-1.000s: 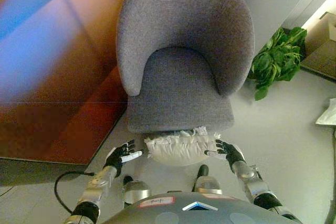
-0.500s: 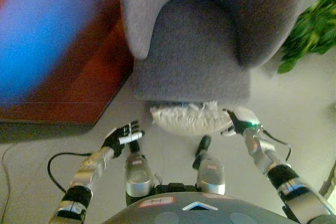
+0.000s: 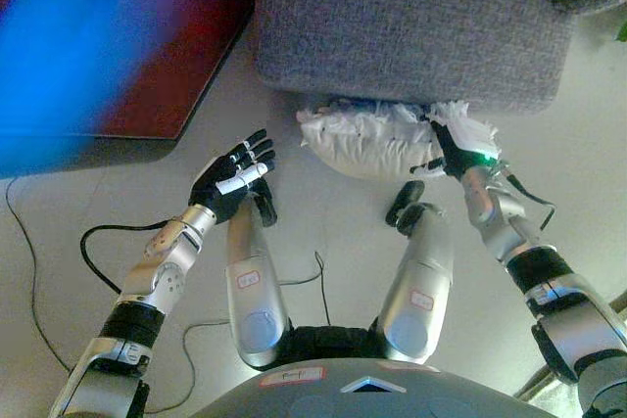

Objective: Pick up the pillow and put it on the sofa.

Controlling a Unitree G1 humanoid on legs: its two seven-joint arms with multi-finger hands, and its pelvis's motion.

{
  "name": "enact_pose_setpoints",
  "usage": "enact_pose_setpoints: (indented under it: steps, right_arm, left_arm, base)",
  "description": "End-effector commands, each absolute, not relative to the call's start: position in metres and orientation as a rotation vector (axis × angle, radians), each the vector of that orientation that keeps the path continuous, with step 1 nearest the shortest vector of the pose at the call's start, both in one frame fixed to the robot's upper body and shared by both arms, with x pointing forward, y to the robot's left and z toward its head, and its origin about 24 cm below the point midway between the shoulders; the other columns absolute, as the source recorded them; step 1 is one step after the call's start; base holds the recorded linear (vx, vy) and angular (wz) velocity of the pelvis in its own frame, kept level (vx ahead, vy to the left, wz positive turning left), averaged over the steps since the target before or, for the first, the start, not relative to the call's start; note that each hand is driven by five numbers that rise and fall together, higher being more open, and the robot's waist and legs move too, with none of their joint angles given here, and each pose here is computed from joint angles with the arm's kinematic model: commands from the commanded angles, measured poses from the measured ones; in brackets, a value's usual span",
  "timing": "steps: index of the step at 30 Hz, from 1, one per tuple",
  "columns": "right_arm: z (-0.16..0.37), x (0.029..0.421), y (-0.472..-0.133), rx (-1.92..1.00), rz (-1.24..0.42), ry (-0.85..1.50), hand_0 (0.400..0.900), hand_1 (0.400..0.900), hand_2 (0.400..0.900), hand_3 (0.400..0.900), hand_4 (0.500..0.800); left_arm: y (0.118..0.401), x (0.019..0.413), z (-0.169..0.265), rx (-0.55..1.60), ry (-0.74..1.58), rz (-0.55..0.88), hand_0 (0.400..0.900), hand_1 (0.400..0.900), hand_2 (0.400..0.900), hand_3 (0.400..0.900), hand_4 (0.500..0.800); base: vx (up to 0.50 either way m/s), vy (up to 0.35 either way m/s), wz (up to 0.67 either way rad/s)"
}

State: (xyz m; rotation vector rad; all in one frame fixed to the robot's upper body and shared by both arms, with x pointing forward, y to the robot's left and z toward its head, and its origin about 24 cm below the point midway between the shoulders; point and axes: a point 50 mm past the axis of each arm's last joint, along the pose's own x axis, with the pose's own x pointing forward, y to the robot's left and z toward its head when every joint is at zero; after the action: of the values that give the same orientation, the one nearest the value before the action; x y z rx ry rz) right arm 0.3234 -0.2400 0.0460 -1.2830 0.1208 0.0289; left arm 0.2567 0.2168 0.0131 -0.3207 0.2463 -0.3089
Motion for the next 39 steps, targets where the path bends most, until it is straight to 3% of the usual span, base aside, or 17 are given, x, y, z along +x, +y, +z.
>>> enact_pose_setpoints:
  steps: [1,12,20,27,28,29,39]
  right_arm:
    - [0.083,0.339,-0.254,-1.296,-0.12,0.018,0.9,0.9,0.9,0.9,0.8]
    - [0.097,0.35,-0.251,-1.3,-0.176,0.001,0.9,0.9,0.9,0.9,0.8]
    - [0.079,0.351,-0.246,-1.247,0.0,0.213,0.9,0.9,0.9,0.9,0.8]
    - [0.076,0.358,-0.243,-1.14,0.029,0.341,0.9,0.9,0.9,0.9,0.8]
    - [0.074,0.358,-0.244,-1.12,0.027,0.357,0.443,0.443,0.443,0.443,0.526]
    - [0.072,0.359,-0.243,-1.108,0.033,0.375,0.4,0.4,0.4,0.4,0.5]
    - [0.066,0.361,-0.24,-0.982,-0.031,0.397,0.4,0.4,0.4,0.4,0.5]
  left_arm:
    - [0.201,0.257,0.037,-0.359,0.133,-0.422,0.9,0.9,0.9,0.9,0.8]
    - [0.19,0.257,0.046,-0.399,0.121,-0.503,0.9,0.9,0.9,0.9,0.8]
    - [0.188,0.25,0.042,-0.373,0.171,-0.547,0.9,0.9,0.9,0.9,0.8]
    - [0.185,0.248,0.038,-0.385,0.207,-0.56,0.9,0.9,0.9,0.9,0.8]
    - [0.184,0.248,0.038,-0.389,0.209,-0.562,0.9,0.9,0.9,0.9,0.8]
    - [0.182,0.249,0.038,-0.393,0.211,-0.566,0.9,0.9,0.9,0.9,0.8]
    - [0.175,0.247,0.035,-0.4,0.221,-0.573,0.9,0.9,0.9,0.9,0.8]
  base:
    - [0.037,-0.019,0.12]
    - [0.014,-0.011,0.1]
    - [0.045,-0.012,0.07]
    - [0.044,0.012,0.03]
    - [0.033,0.022,0.03]
    - [0.028,0.023,0.03]
    - [0.011,0.01,0.02]
